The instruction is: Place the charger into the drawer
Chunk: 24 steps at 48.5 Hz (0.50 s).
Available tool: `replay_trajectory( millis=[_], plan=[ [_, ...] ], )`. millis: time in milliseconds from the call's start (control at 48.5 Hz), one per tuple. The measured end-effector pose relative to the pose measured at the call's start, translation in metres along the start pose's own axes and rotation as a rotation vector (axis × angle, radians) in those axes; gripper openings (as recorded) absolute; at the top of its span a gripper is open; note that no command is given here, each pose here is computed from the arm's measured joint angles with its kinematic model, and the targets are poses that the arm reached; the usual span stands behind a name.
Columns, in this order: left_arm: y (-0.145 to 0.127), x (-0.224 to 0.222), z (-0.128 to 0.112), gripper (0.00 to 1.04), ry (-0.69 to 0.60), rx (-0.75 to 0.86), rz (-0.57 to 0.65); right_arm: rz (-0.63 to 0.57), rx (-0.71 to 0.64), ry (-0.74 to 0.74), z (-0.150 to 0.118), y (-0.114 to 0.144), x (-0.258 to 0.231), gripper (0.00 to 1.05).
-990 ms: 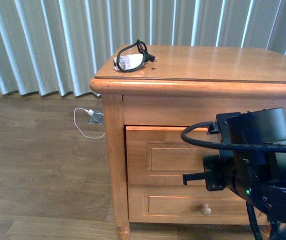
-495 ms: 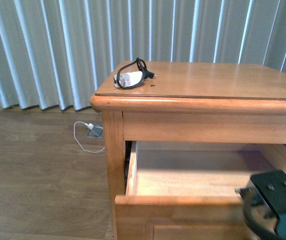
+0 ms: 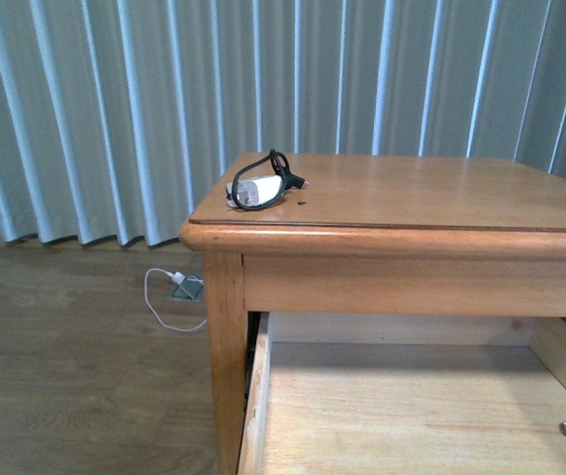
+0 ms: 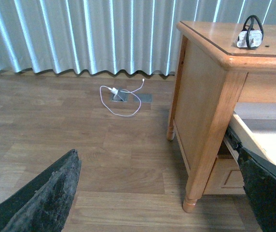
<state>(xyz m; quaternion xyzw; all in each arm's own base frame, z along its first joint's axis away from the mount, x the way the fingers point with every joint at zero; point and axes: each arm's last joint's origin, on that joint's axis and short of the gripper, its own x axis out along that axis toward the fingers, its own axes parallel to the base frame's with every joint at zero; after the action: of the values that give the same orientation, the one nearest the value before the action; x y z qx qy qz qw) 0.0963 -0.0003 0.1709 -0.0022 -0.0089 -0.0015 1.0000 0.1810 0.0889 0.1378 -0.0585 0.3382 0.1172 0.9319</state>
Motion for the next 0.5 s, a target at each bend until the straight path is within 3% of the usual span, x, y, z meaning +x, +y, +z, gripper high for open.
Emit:
replay_trajectory(
  millis=[289,495],
  plan=[
    [0.0,0.0,0.0,0.99,0.0,0.0,0.0,0.066,0.069,-0.088,0.018,-0.014,-0.041,0.97],
    [0.0,0.0,0.0,0.99,0.0,0.0,0.0,0.072,0.124,-0.193,0.036,-0.039,-0.07,0.96]
  ],
)
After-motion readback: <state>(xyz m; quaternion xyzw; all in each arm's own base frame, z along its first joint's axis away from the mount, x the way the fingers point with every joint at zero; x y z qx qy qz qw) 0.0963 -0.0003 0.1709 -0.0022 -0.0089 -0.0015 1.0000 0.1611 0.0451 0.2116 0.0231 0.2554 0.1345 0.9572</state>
